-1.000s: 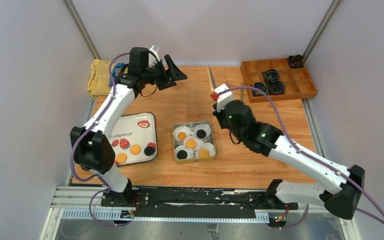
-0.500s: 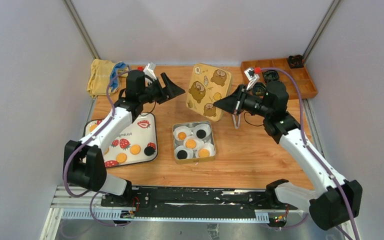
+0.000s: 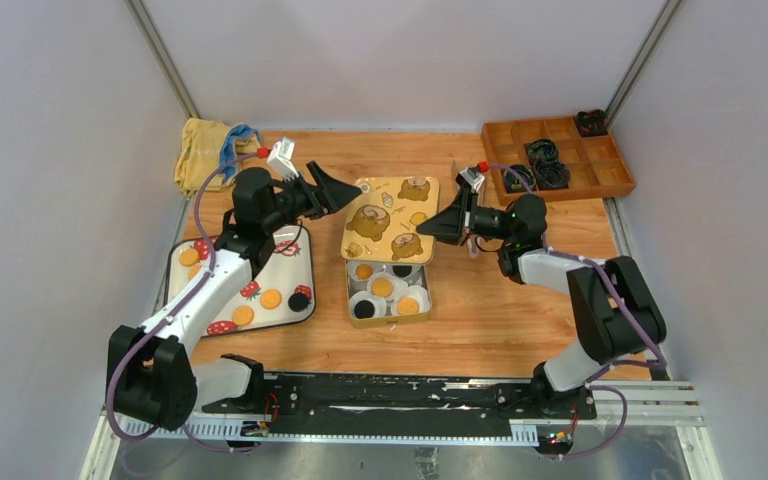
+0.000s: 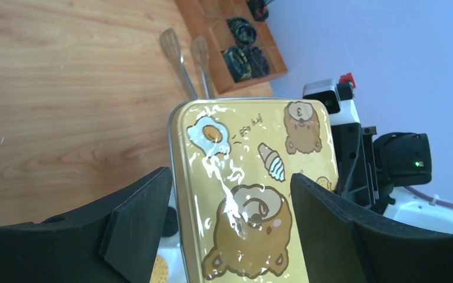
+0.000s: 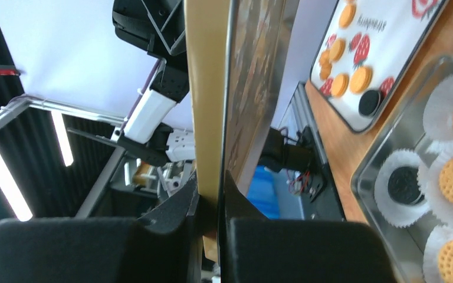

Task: Pack the cookies

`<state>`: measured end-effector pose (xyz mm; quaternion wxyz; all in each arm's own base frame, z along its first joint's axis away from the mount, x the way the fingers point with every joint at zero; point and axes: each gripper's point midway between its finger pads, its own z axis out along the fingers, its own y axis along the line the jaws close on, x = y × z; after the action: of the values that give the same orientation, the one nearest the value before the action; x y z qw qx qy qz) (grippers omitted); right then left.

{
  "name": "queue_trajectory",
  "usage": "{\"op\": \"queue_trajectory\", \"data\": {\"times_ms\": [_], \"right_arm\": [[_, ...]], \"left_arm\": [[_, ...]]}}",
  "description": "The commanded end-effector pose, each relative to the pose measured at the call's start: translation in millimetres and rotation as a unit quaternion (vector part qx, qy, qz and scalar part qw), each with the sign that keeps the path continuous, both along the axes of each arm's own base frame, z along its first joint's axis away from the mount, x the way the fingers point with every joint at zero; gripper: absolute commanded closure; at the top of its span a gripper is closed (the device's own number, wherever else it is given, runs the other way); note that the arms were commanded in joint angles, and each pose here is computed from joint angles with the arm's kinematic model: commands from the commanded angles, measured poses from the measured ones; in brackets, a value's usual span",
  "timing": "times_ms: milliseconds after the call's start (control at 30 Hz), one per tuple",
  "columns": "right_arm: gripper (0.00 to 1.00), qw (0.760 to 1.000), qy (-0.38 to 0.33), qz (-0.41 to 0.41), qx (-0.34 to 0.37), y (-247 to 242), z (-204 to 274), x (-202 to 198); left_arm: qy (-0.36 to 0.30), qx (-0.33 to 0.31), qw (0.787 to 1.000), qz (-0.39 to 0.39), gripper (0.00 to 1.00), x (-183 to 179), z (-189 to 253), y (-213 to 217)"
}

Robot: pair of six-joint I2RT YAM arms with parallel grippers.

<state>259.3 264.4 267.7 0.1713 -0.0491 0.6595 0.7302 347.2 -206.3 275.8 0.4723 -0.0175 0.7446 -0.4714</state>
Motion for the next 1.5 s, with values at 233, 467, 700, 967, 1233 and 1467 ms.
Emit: {"op": "queue_trajectory", "data": {"times_ms": [233, 467, 700, 967, 1233, 1467], "right_arm": [[1.0, 0.994, 0.05, 0.099, -0.012, -12, -47, -47], [1.0, 0.985, 0.121, 0.099, -0.069, -16, -115, -61], [1.0, 0.97, 0.116, 0.072, -0.204, -23, -166, -59], [0.85, 0.951, 0.135, 0.051, -0.275, -32, -188, -54], [0.5, 0.928, 0.118, 0.026, -0.353, -51, -195, -58], [0.38, 0.922, 0.117, 0.01, -0.369, -53, -196, -50]], "left_arm": [[0.017, 0.008, 1.0, 0.019, 0.21, -50, -37, 19], [0.041, 0.035, 0.998, 0.038, 0.21, -69, -65, 32], [0.039, 0.041, 0.998, 0.041, 0.21, -74, -68, 34], [0.048, 0.047, 0.997, 0.038, 0.21, -73, -76, 32], [0.059, 0.057, 0.996, 0.045, 0.21, -72, -87, 34], [0.072, 0.07, 0.994, 0.048, 0.21, -78, -96, 37]]}}
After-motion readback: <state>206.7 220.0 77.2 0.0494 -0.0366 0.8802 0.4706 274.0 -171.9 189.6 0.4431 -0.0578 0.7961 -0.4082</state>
